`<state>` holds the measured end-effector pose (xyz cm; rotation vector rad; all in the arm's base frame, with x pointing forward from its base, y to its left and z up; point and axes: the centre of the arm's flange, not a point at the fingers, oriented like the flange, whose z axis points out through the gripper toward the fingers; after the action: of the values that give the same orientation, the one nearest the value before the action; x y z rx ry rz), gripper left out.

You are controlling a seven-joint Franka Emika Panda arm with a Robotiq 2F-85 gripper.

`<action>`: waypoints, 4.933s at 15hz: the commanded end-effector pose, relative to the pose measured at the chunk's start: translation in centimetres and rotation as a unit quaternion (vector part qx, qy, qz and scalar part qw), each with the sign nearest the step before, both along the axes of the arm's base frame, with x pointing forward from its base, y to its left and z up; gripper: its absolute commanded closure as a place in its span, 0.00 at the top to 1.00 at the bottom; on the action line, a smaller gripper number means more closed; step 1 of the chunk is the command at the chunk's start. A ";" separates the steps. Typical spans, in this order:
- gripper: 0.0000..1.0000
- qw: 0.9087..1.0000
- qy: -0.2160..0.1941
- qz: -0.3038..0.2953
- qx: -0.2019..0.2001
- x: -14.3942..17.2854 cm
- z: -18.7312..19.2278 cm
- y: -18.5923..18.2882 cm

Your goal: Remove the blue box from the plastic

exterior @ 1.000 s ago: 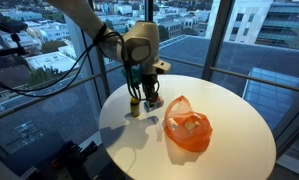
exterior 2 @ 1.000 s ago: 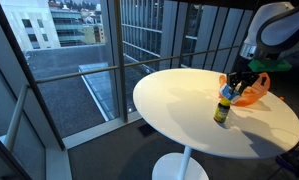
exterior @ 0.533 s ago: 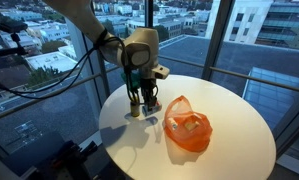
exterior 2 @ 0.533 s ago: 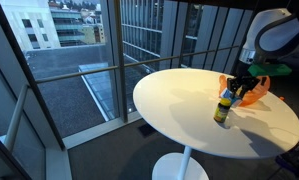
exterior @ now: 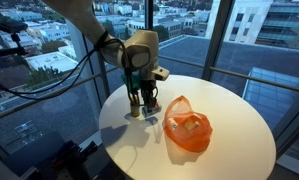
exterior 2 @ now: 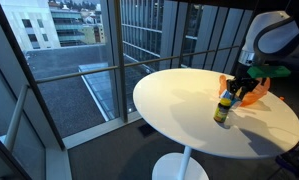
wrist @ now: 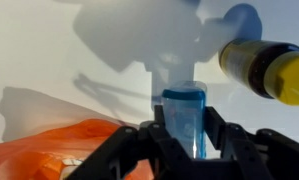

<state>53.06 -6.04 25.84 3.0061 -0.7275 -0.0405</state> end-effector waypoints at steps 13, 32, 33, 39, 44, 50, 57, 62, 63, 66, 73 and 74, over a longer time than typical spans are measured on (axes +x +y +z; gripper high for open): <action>0.19 0.999 -0.030 0.007 0.015 3.7 -1.6 2.5; 1.00 1.000 -0.026 -0.001 0.013 4.0 -2.1 2.0; 1.00 1.000 -0.027 -0.002 0.012 3.9 -1.9 1.8; 1.00 0.999 -0.032 -0.005 0.012 3.3 0.7 0.3; 1.00 1.000 -0.008 0.010 0.016 1.8 3.0 -1.2; 1.00 0.999 0.016 0.036 0.021 -0.8 6.3 -2.5; 1.00 0.998 0.007 0.060 0.015 -4.1 10.7 -3.5; 1.00 0.998 0.008 0.051 0.025 -5.9 14.9 -3.8; 1.00 0.998 0.008 0.049 0.026 -6.2 15.8 -3.8; 1.00 0.998 0.009 0.049 0.031 -7.0 18.3 -3.7; 1.00 0.998 0.007 0.045 0.039 -7.5 21.0 -3.8; 1.00 0.999 0.004 0.043 0.032 -7.6 20.0 -3.3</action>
<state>45.49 -9.34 45.82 3.0928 -0.6074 -0.0737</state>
